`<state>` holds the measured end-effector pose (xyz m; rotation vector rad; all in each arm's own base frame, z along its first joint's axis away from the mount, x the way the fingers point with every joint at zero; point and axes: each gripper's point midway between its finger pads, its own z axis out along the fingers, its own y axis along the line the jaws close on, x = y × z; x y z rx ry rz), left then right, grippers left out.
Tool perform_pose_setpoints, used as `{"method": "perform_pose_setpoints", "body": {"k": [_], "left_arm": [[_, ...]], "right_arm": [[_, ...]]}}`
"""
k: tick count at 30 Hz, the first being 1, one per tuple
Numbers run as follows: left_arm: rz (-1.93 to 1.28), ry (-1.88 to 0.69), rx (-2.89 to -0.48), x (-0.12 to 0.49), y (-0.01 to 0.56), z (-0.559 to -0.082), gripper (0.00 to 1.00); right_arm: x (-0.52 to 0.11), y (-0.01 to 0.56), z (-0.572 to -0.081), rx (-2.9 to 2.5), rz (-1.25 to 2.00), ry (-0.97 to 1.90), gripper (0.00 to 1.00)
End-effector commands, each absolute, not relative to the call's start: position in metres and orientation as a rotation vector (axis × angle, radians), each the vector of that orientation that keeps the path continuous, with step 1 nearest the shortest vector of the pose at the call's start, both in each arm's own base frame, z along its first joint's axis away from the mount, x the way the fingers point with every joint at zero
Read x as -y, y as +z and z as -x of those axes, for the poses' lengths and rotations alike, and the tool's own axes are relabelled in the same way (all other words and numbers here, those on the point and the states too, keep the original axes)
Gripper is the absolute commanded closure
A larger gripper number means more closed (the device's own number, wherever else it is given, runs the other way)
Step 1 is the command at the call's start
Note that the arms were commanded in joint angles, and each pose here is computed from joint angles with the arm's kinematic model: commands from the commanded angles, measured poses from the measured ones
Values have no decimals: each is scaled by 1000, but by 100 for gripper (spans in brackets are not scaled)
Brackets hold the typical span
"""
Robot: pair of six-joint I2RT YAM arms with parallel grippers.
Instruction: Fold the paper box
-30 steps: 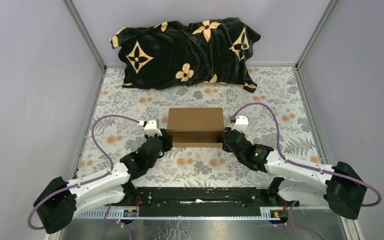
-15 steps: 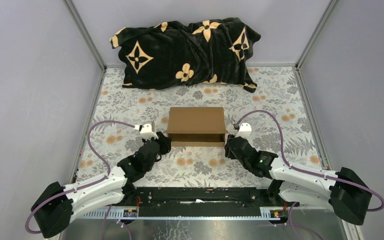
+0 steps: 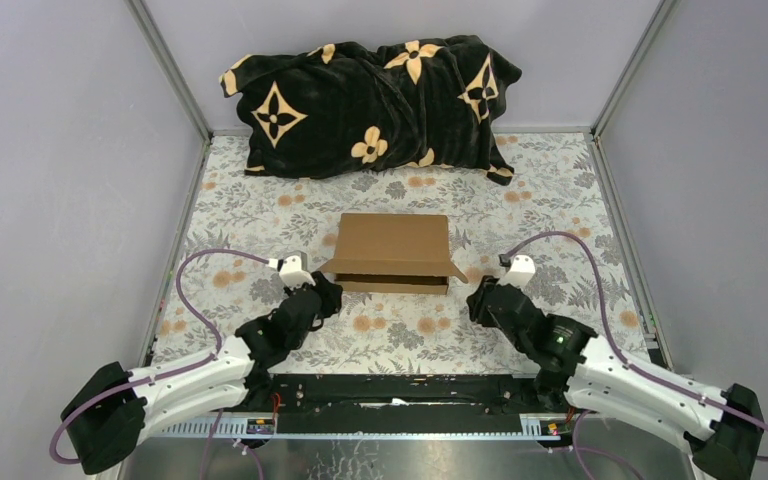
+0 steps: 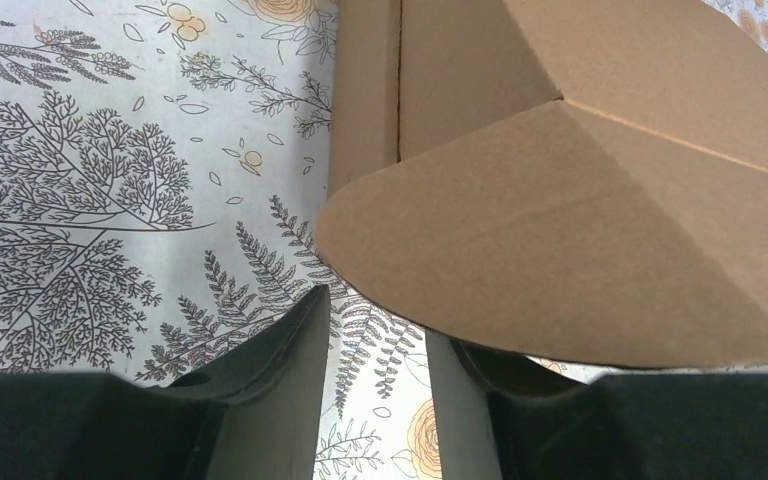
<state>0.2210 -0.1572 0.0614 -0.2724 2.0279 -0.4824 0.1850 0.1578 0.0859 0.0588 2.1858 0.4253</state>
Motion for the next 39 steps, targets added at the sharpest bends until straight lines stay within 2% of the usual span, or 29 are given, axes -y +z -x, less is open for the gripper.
{"method": "perform_pose_setpoints", "body": {"k": [1,7,12,18,25,33,39], "left_arm": [[306,-479,-1992,155,69,-224,54],[298,-469,-1992,155,68,-223,54],[301,-464,-1992,154,69,-223,54],[313,-461,-2006,153,71,-222,54],[399,-433,-2102,143,66,-207,53],[492,-631,-2153,139,77,-172,53],[469,-706,-2068,130,124,-166,54]], "right_arm": [[-118,109,-185,-2132,-258,302,58],[-100,157,-199,-2028,-291,198,58],[-160,213,-229,-1999,-47,259,53],[-241,222,-261,-2076,210,290,51],[-304,168,-276,-2222,352,326,50],[-302,89,-256,-2354,317,358,50],[-299,56,-252,-2403,338,318,51]]}}
